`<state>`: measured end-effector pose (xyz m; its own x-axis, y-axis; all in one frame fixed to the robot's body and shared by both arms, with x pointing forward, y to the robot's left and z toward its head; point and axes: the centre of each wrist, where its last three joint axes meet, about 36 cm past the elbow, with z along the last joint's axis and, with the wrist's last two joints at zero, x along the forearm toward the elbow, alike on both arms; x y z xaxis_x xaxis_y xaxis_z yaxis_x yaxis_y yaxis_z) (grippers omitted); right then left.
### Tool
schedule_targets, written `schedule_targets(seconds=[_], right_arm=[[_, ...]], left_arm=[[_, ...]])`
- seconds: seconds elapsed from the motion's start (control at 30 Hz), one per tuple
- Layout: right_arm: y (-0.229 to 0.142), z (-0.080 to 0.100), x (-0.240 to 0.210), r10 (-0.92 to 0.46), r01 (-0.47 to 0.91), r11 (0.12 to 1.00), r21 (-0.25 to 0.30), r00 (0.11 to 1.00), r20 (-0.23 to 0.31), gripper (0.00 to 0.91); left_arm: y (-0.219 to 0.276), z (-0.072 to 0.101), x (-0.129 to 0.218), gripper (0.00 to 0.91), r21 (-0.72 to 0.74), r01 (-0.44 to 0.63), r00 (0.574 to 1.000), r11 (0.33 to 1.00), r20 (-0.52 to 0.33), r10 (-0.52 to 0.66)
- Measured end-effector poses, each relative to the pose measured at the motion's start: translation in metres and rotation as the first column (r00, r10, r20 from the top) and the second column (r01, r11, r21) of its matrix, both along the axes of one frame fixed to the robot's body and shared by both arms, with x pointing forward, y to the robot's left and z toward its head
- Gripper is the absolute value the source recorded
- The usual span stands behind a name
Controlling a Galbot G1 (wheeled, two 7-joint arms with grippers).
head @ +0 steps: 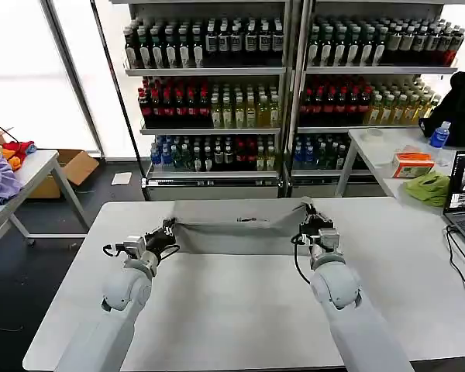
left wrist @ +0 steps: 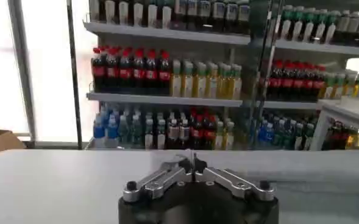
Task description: Fold and organize the clothes.
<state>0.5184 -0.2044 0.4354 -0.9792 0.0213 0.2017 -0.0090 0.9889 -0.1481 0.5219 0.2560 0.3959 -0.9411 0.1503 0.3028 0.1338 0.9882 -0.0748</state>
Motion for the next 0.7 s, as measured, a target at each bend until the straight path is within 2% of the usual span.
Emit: schedule_targets(seconds=[0.27, 0.3, 0.33, 0.37, 0.5, 0.7], right_arm=[[0.003, -0.013, 0.011, 0.000, -0.001, 1.000, -0.013, 0.998, -0.062, 0.000], [0.003, -0.015, 0.013, -0.003, 0.002, 1.000, -0.013, 0.998, -0.069, 0.302], [0.004, -0.017, 0.014, -0.005, 0.004, 1.000, -0.014, 0.997, -0.077, 0.736], [0.004, -0.018, 0.014, -0.008, 0.007, 1.000, -0.014, 0.996, -0.084, 0.907], [0.007, -0.020, 0.018, -0.024, 0.023, 1.000, -0.007, 0.994, -0.111, 0.907], [0.015, -0.012, 0.023, -0.062, 0.070, 0.996, 0.049, 0.988, -0.140, 0.907]], left_arm=[[-0.004, -0.003, 0.010, 0.000, 0.015, 0.012, 0.999, 1.000, -0.046, -0.012], [-0.004, -0.003, 0.011, 0.232, 0.017, 0.013, 0.999, 1.000, -0.051, -0.012], [-0.005, -0.003, 0.013, 0.564, 0.018, 0.014, 0.998, 1.000, -0.057, -0.013], [-0.005, -0.003, 0.013, 0.907, 0.020, 0.014, 0.998, 1.000, -0.061, -0.013], [-0.007, -0.001, 0.016, 0.907, 0.027, 0.008, 0.997, 1.000, -0.078, -0.005], [-0.005, 0.001, 0.014, 0.907, 0.044, -0.008, 0.994, 0.999, -0.111, 0.013]])
